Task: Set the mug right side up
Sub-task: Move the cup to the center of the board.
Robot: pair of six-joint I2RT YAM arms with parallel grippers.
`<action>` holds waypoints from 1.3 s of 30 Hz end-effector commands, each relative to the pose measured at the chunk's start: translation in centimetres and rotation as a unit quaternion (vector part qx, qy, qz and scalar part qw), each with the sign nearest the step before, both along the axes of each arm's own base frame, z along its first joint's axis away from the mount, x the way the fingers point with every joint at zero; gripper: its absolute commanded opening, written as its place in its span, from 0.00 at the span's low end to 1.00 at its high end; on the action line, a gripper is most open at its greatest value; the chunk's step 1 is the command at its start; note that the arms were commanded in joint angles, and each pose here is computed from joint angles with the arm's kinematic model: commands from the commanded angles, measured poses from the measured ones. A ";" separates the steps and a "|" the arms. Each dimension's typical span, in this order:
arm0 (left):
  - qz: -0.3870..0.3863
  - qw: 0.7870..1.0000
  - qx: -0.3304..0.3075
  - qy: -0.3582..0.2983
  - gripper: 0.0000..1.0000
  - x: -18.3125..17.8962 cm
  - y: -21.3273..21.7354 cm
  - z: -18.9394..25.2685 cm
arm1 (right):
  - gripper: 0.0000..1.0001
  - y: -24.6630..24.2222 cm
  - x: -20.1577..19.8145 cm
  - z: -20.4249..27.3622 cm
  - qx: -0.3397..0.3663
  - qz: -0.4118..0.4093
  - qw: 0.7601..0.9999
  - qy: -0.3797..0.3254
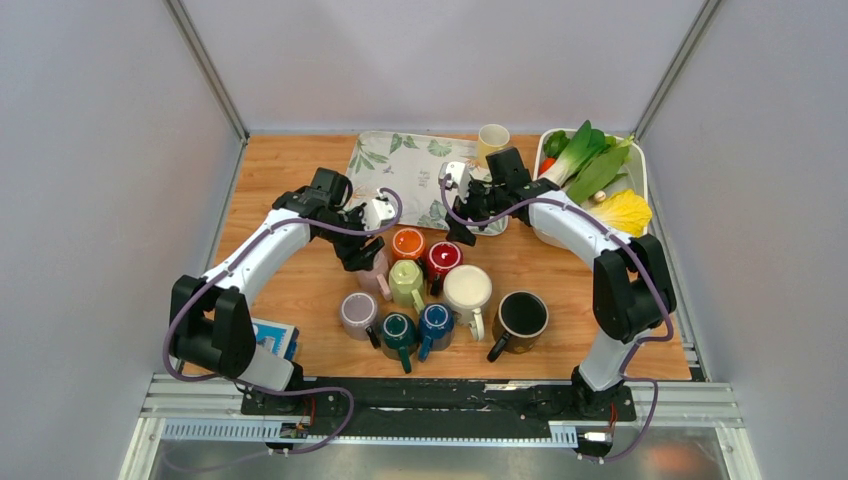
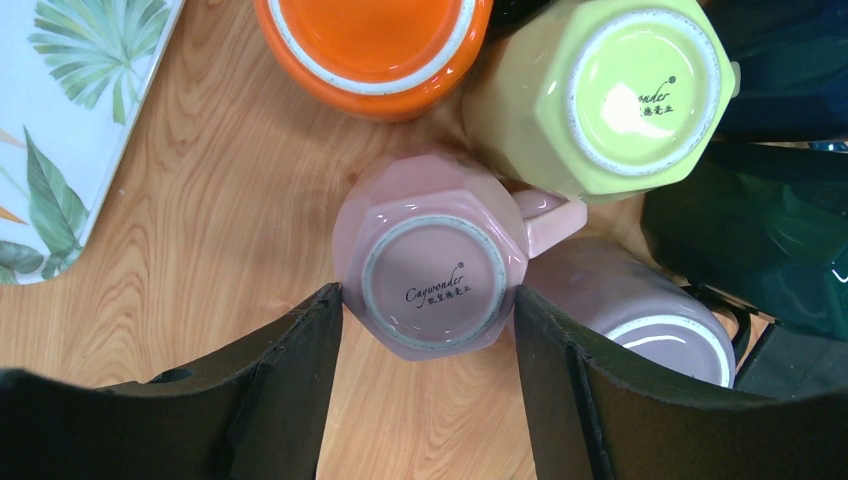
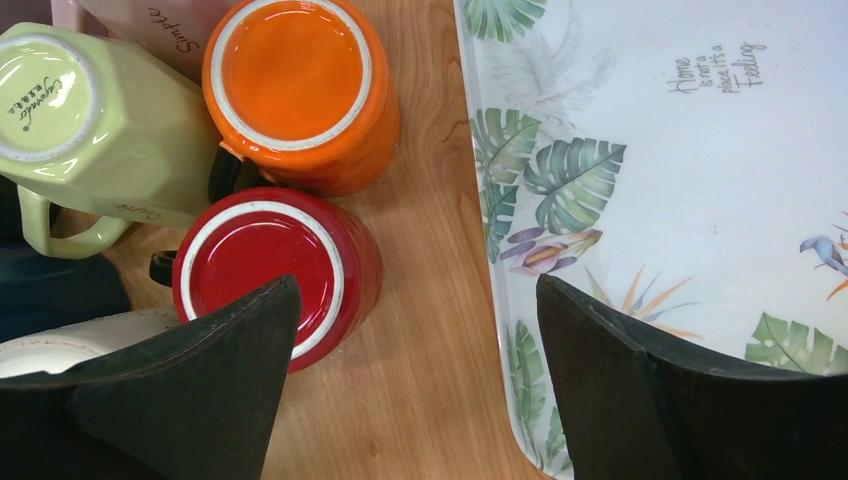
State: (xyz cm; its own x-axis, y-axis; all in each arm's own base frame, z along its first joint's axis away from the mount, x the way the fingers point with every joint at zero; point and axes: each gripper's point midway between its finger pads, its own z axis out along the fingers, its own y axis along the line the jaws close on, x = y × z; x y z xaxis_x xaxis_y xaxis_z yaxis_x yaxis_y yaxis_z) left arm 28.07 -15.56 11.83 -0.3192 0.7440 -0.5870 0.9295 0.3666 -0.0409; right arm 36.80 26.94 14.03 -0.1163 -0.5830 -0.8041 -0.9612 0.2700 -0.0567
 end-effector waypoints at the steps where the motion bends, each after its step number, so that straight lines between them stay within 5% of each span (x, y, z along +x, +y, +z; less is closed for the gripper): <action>1: 0.005 1.000 -0.001 0.006 0.69 0.8 -0.4 -1.3 | 0.91 1.0 0.3 2.3 0.022 0.014 0.999 -0.035; 16: -0.004 0.999 0.042 -0.012 0.66 -1.2 2.0 0.0 | 0.89 9.7 3.3 0.6 0.066 0.017 0.998 -0.006; 25: 0.013 0.995 -0.046 -0.093 0.83 0.3 -0.4 1.5 | 0.90 9.3 2.0 -2.9 0.055 -0.004 0.997 0.050; 39: 0.040 0.990 -0.032 -0.132 0.78 3.4 -0.3 0.5 | 0.92 6.6 -0.7 -5.6 0.021 -0.025 0.997 0.075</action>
